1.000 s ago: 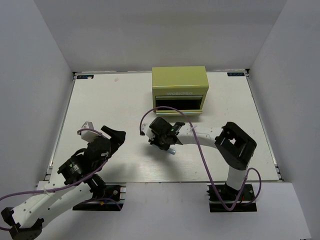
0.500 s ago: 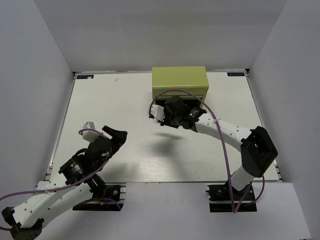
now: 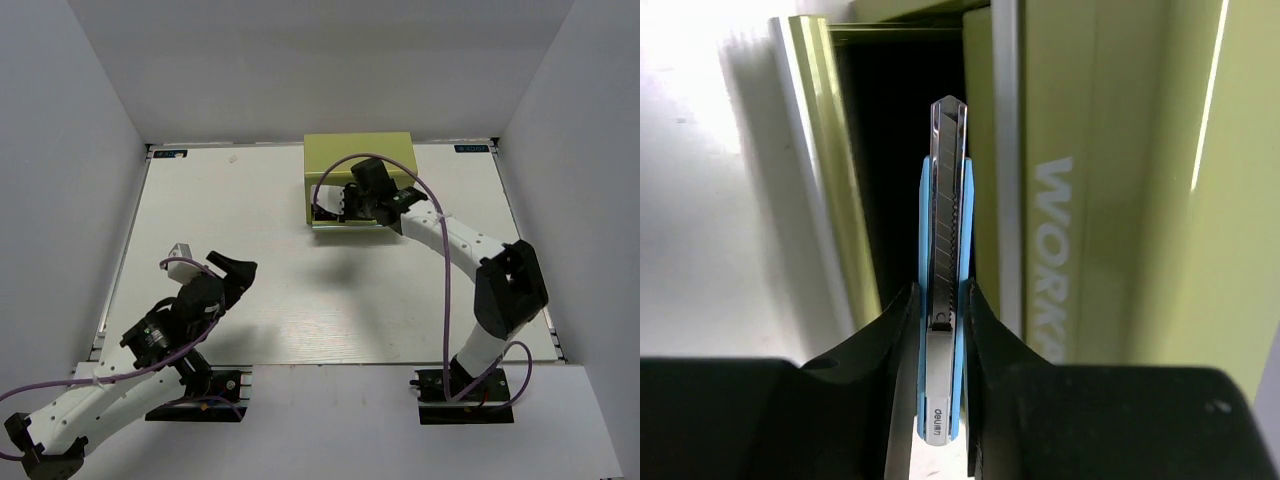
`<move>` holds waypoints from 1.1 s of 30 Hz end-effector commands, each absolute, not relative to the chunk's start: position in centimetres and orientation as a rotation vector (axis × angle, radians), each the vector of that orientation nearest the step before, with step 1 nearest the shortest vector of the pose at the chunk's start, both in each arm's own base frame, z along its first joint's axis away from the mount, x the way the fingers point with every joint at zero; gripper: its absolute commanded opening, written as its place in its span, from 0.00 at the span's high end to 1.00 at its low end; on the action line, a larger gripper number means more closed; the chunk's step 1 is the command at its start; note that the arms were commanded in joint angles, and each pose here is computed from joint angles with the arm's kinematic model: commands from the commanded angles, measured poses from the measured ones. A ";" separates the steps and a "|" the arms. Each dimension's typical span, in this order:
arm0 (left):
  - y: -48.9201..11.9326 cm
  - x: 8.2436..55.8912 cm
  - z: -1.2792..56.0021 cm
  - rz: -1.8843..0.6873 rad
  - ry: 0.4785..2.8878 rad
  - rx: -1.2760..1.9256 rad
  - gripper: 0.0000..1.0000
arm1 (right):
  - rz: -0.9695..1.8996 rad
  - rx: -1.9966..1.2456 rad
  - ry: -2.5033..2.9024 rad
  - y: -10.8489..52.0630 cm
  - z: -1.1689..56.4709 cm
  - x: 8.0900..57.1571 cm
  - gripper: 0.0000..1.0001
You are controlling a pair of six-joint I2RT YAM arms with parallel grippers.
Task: Sort the stationery into containers
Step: Place the stationery in the drawer.
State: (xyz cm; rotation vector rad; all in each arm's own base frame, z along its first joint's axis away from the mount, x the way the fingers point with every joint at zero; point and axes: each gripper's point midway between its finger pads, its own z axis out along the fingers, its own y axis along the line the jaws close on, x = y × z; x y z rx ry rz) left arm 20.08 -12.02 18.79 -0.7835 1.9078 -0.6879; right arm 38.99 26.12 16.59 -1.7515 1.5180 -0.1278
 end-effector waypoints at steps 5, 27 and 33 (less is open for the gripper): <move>-12.0 20.2 18.8 -0.686 1.902 -0.789 0.15 | -0.123 -1.825 1.486 26.1 15.2 41.8 1.00; -12.8 20.9 17.9 -0.662 1.917 -0.768 0.13 | 0.314 -1.879 1.484 27.3 17.0 36.4 1.00; -12.9 20.9 17.9 -0.663 1.926 -0.755 0.13 | 0.522 -2.066 1.437 27.1 13.7 31.7 1.00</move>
